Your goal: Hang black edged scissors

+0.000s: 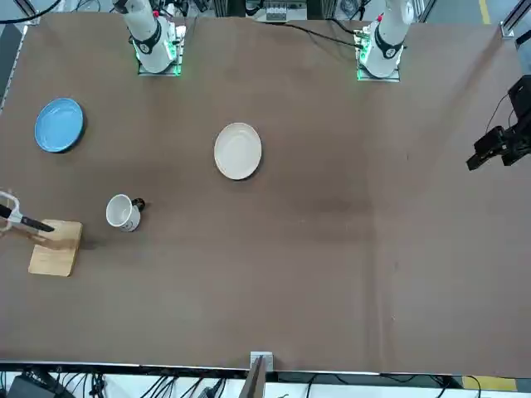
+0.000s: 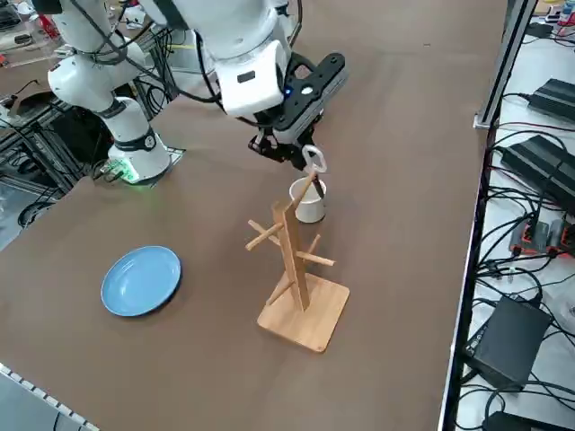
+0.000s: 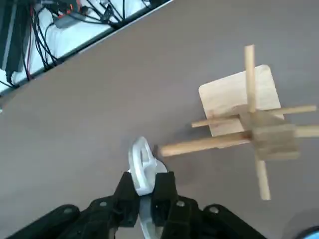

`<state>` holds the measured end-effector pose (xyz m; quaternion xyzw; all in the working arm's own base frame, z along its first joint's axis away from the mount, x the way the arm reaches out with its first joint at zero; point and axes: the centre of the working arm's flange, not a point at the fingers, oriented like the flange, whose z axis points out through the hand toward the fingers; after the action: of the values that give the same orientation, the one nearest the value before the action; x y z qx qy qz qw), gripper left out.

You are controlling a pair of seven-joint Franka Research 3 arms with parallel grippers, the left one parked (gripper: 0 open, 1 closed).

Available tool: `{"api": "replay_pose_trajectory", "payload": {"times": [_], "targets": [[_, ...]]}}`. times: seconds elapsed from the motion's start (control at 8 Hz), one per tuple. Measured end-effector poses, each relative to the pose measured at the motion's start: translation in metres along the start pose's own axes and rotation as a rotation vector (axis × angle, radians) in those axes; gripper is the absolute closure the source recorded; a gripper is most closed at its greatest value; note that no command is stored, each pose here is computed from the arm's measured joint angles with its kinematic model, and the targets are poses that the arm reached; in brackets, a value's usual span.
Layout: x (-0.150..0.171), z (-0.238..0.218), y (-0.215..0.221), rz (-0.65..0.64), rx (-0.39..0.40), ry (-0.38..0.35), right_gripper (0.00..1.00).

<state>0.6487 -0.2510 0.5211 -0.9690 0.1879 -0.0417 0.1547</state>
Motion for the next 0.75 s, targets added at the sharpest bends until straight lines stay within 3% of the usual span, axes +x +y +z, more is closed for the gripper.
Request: {"api": "replay_pose_trajectory", "payload": {"times": [0.75], "targets": [[0.0017,0.0074,0.0046,0.007,0.012,-0.016,0.84]]}}
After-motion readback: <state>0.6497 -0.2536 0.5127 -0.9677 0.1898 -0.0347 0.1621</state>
